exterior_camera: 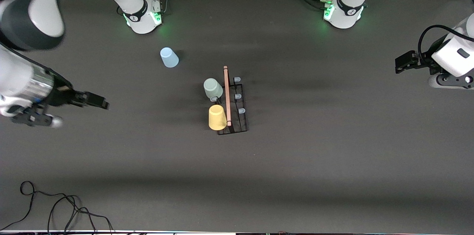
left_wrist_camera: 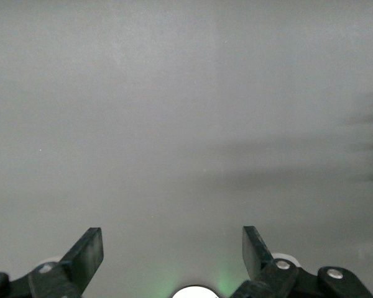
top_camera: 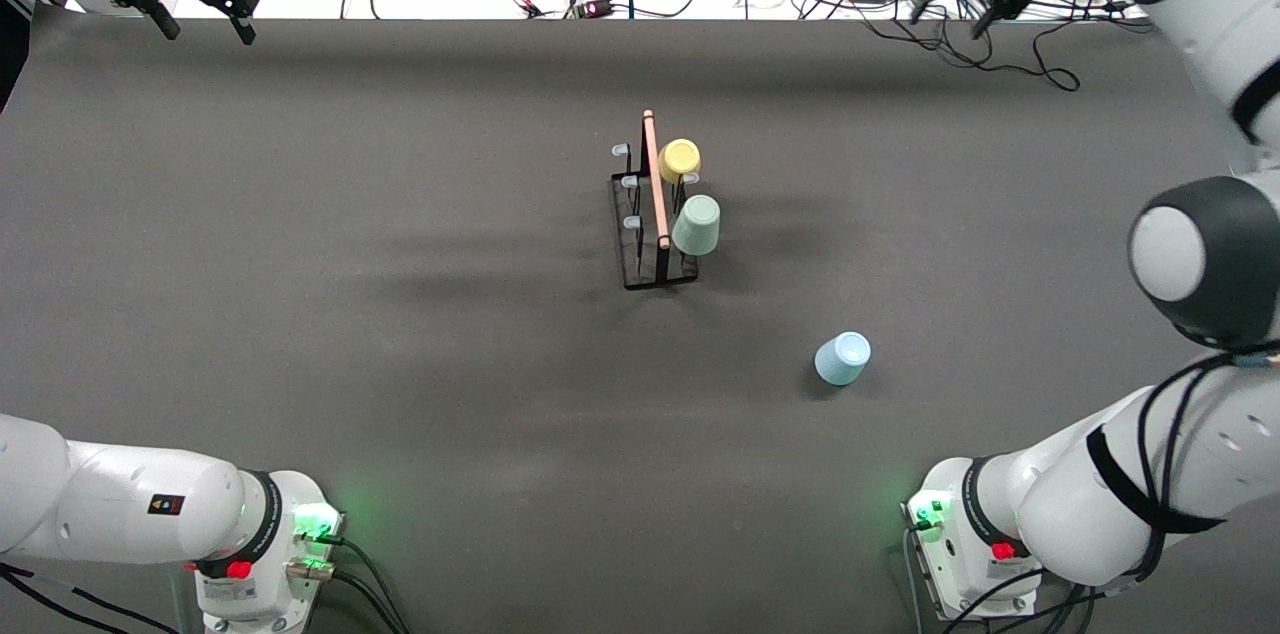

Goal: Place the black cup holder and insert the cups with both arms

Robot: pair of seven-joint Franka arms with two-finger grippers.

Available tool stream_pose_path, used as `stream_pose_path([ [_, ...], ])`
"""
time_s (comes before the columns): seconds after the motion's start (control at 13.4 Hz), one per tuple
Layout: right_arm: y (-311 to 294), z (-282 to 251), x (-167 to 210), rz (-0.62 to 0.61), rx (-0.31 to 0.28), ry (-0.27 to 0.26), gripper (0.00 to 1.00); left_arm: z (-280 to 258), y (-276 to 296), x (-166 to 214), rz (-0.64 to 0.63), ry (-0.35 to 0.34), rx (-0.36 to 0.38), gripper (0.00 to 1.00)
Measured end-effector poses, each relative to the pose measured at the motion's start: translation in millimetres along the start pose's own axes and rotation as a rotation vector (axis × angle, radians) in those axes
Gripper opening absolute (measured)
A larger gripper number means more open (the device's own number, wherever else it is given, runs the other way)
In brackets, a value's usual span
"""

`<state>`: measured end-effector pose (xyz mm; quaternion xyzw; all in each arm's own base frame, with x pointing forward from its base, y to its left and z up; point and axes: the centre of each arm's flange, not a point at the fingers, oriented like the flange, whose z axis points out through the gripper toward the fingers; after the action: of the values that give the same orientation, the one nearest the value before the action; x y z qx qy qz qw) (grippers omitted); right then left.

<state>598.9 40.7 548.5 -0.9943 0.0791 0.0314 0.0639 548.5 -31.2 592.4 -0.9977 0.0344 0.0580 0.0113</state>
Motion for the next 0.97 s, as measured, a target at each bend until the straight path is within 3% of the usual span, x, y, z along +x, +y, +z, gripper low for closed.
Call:
stream_pose_path([
  [0.3,8.6,-20.4,-12.9,-0.005,0.0,0.005,1.0,0.0,0.2,0.0,0.0,0.0,0.0,1.0],
  [0.45,19.9,-31.7,-20.7,0.058,0.013,0.004,1.0,0.0,0.2,0.0,0.0,0.0,0.0,1.0],
  [0.97,18.1,-54.0,-56.3,0.048,-0.045,0.032,1.0,0.0,0.3,0.0,0.001,0.0,0.0,1.0],
])
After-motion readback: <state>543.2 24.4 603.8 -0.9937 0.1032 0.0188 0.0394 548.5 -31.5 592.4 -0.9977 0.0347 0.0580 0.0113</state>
